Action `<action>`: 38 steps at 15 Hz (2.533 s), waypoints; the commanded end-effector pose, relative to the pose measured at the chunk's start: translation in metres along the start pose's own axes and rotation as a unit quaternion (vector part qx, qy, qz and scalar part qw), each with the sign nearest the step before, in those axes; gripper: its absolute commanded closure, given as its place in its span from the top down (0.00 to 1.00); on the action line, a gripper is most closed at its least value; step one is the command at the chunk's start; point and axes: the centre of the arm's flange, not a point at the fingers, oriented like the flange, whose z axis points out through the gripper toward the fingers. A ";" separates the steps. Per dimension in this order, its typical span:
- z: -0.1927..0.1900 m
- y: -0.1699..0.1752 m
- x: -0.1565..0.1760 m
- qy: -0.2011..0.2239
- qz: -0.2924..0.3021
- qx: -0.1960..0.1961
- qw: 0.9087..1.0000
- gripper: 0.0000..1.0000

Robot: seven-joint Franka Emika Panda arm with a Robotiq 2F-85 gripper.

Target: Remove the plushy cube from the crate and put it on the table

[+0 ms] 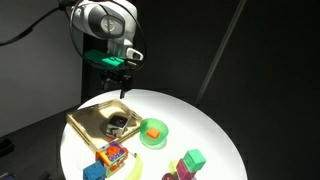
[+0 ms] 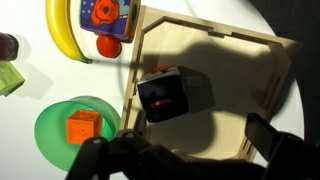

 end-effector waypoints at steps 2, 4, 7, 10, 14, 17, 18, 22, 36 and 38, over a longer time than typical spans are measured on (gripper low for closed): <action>-0.002 0.002 0.001 0.002 0.001 0.000 1.000 1.00; -0.003 0.001 0.002 0.003 0.001 0.000 1.000 1.00; -0.003 0.001 0.002 0.003 0.001 0.000 1.000 1.00; -0.003 0.001 0.002 0.003 0.001 0.000 1.000 1.00; 0.000 0.014 -0.005 0.014 0.014 0.005 1.000 1.00; 0.006 0.027 -0.008 0.018 0.018 0.010 1.000 1.00; 0.009 0.030 -0.009 0.022 0.015 0.010 1.000 1.00; 0.028 0.037 -0.009 0.028 -0.014 0.011 0.999 1.00; 0.118 0.039 0.008 0.020 -0.051 -0.007 0.998 1.00; 0.125 0.035 0.012 0.019 -0.054 -0.008 0.998 1.00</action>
